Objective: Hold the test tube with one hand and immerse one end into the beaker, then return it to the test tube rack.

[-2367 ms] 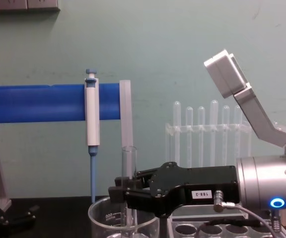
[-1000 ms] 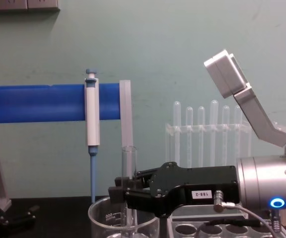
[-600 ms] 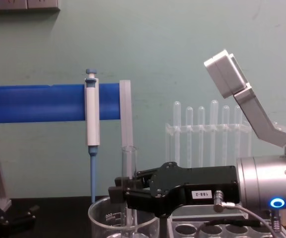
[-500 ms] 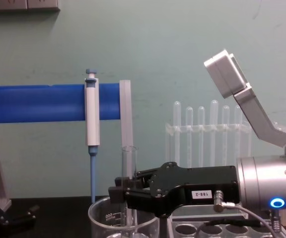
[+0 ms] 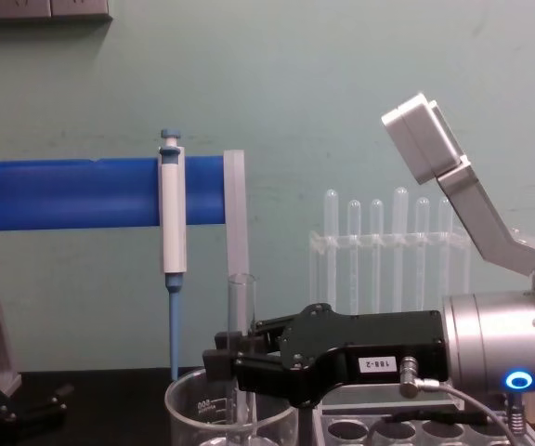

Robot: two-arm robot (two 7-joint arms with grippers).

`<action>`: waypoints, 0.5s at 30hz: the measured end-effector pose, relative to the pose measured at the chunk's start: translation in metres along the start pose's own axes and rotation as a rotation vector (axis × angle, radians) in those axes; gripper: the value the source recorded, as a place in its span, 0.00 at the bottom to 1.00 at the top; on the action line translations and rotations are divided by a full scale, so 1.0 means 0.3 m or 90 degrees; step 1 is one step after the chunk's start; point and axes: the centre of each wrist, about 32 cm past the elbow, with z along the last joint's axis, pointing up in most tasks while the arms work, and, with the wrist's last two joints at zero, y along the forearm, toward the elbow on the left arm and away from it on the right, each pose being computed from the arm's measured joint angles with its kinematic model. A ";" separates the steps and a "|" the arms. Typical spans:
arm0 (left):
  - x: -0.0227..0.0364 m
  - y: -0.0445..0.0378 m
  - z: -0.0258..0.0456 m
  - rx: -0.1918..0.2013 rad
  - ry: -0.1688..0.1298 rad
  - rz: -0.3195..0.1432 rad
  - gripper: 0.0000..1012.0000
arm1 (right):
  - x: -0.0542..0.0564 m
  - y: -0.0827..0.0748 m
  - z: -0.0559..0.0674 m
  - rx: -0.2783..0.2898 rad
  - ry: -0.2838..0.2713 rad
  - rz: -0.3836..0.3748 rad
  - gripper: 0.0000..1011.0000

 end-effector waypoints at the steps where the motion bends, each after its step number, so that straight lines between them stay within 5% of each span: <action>1: 0.000 0.000 0.000 0.000 0.000 0.000 0.99 | 0.000 0.000 0.000 0.000 0.000 0.000 0.22; 15: 0.000 0.000 0.000 0.000 0.000 0.000 0.99 | 0.000 0.000 0.000 0.000 0.000 0.000 0.22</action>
